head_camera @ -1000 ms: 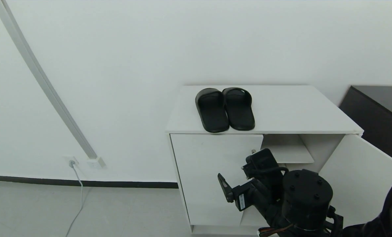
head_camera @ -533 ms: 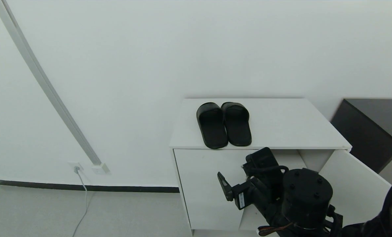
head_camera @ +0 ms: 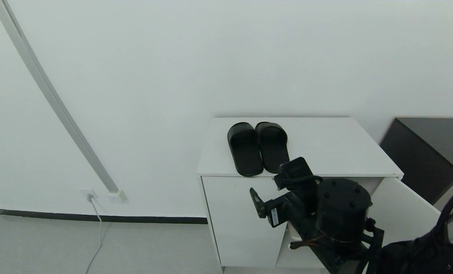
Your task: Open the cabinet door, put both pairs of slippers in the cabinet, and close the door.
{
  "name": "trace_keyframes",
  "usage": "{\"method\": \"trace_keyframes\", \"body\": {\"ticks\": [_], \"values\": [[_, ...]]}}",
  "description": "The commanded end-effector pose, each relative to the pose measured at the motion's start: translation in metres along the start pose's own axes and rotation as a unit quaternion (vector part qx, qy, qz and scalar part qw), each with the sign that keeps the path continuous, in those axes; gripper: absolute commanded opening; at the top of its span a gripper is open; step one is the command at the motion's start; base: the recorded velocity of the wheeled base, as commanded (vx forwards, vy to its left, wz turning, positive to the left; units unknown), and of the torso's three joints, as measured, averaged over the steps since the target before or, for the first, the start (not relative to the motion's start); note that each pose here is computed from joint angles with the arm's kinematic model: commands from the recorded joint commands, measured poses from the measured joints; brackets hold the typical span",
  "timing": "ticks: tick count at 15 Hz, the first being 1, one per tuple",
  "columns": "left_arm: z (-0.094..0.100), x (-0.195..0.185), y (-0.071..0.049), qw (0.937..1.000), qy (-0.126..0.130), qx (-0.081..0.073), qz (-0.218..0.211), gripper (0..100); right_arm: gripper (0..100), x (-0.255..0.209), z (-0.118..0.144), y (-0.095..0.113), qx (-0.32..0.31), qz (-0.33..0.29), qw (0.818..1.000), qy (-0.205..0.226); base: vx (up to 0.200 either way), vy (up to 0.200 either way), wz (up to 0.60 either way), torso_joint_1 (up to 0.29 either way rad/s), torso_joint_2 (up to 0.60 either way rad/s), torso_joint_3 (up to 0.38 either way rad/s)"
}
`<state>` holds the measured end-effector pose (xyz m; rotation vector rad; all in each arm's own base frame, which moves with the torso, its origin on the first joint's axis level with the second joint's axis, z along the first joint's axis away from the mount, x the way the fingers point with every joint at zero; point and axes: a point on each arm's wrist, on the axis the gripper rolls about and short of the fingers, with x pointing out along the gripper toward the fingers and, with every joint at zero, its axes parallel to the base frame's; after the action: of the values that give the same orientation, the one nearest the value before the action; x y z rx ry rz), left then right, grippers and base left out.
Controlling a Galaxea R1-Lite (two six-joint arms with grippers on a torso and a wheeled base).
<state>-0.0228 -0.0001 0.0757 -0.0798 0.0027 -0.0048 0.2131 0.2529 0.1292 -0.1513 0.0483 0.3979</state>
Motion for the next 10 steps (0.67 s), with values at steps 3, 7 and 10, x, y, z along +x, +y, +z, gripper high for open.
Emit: {"method": "trace_keyframes", "body": {"ticks": [3, 7, 10], "values": [[0.0, 0.0, 0.0, 1.0, 0.0, 0.0, 0.0, 0, 100, 0.034, 0.049, -0.002, 0.051, -0.025, 0.998, 0.031, 0.0, 0.0, 0.0, 0.0, 0.0, 0.0], [0.0, 0.0, 0.0, 1.0, 0.0, 0.001, -0.001, 0, 100, 0.051, 0.079, 0.002, 0.108, -0.069, 0.989, 0.076, 0.0, 0.0, 0.0, 0.0, 0.0, 0.0], [0.0, 0.0, 0.0, 1.0, 0.0, 0.001, -0.001, 0, 100, 0.052, 0.073, 0.003, 0.106, -0.072, 0.988, 0.083, 0.0, 0.0, 0.0, 0.0, 0.0, 0.0]]}}
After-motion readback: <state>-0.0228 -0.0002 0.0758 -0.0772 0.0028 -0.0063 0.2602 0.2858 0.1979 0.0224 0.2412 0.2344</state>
